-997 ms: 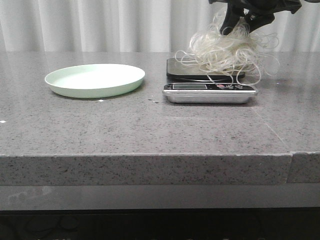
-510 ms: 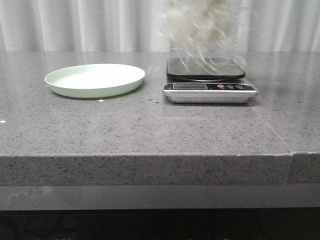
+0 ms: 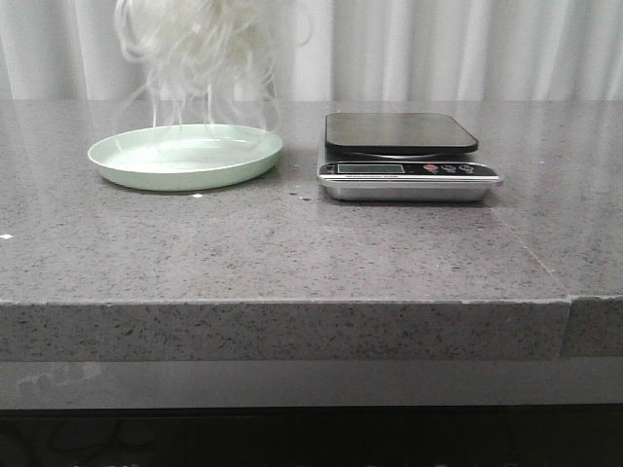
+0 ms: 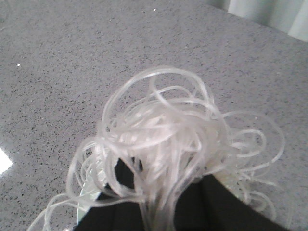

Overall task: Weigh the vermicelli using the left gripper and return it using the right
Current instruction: 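Lift the vermicelli with the right gripper and carry it over the plate, then lower the vermicelli onto the green plate and open the right gripper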

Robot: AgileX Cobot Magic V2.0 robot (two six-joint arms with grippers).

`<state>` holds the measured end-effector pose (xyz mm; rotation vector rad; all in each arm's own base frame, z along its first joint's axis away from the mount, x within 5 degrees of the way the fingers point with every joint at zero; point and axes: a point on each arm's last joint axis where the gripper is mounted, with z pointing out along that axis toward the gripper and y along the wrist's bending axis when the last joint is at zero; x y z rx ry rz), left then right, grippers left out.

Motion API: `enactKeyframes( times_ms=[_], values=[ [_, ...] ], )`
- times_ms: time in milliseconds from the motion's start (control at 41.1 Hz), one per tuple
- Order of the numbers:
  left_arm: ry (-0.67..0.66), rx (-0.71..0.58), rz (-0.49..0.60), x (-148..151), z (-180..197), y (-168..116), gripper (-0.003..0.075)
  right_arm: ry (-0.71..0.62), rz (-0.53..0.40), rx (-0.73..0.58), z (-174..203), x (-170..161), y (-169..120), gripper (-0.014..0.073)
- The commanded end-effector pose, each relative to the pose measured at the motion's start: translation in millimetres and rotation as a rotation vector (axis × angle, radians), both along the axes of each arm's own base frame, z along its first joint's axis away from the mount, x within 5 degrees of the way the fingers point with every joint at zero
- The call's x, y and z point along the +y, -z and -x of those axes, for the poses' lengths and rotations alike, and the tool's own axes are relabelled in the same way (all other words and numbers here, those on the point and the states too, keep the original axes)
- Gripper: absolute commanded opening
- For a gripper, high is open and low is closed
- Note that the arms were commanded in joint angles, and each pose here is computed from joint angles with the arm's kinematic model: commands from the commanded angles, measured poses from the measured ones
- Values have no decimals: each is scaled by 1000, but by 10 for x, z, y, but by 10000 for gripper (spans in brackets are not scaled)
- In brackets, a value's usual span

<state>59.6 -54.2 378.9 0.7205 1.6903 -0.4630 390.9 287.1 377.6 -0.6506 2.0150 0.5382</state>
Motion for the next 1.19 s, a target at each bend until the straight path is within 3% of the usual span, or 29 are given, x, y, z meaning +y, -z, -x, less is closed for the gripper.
enactKeyframes(
  times_ms=[0, 219, 437, 535, 802, 1167],
  values=[
    [-8, -71, 74, 0, -8, -149, 400, 1, -99, -140, 27, 7, -373, 155],
    [-8, -71, 74, 0, -8, -149, 400, -1, -58, -83, -150, 138, -17, 181],
    [-8, -71, 74, 0, -8, -149, 400, -3, -42, -59, -182, 163, 83, 449],
    [-8, -71, 74, 0, -8, -149, 400, -5, -42, -59, -156, 147, 37, 496],
    [-8, -71, 74, 0, -8, -149, 400, -24, -33, -44, 102, -34, -357, 495],
    [-8, -71, 74, 0, -8, -149, 400, -32, 1, -109, 721, -492, -1131, 495]
  ],
)
